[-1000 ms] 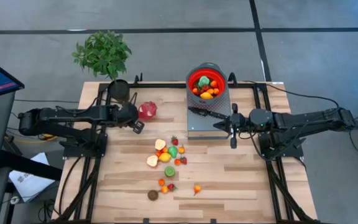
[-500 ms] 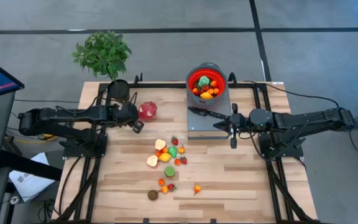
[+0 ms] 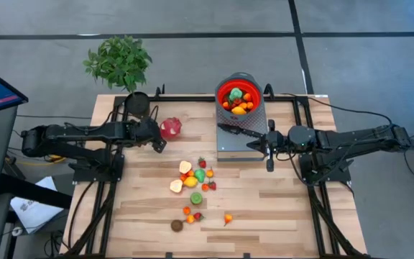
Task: Pick & Place Fruit
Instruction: Put the dragon fruit into the red colander on the shelf
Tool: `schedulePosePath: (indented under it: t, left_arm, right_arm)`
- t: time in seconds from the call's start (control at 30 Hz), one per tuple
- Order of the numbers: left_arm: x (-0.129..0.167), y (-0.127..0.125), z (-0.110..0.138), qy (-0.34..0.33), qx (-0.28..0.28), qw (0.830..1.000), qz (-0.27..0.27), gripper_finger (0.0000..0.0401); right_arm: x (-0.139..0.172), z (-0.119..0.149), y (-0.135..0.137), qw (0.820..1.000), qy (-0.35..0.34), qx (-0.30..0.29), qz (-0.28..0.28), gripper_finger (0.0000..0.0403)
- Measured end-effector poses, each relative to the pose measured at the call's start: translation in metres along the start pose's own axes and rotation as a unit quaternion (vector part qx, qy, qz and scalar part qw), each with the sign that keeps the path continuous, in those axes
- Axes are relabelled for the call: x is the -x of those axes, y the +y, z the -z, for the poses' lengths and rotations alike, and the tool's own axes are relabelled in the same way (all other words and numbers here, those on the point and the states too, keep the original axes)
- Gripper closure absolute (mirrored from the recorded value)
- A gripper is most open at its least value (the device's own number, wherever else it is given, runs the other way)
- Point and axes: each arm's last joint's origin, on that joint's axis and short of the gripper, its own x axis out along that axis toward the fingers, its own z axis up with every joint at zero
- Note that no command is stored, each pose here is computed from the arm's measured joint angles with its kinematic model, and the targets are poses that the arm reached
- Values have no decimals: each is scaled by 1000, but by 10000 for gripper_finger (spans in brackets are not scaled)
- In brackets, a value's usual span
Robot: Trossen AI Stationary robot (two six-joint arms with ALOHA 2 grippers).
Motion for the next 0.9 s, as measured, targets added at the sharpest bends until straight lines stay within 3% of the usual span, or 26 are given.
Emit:
schedulePosePath:
  t: [0.27, 0.53, 0.9]
  left_arm:
    - [0, 0, 0, -4, 4, 1000, -2, 83]
    - [-12, 3, 17, 36, -23, 999, 4, 112]
    - [-29, 14, 29, 52, 27, 998, -11, 127]
  right_arm:
    - [0, 0, 0, 1000, 0, 0, 0, 400]
    - [0, 0, 0, 1000, 0, 1, 0, 400]
    - [0, 0, 0, 1000, 0, 10, -1, 400]
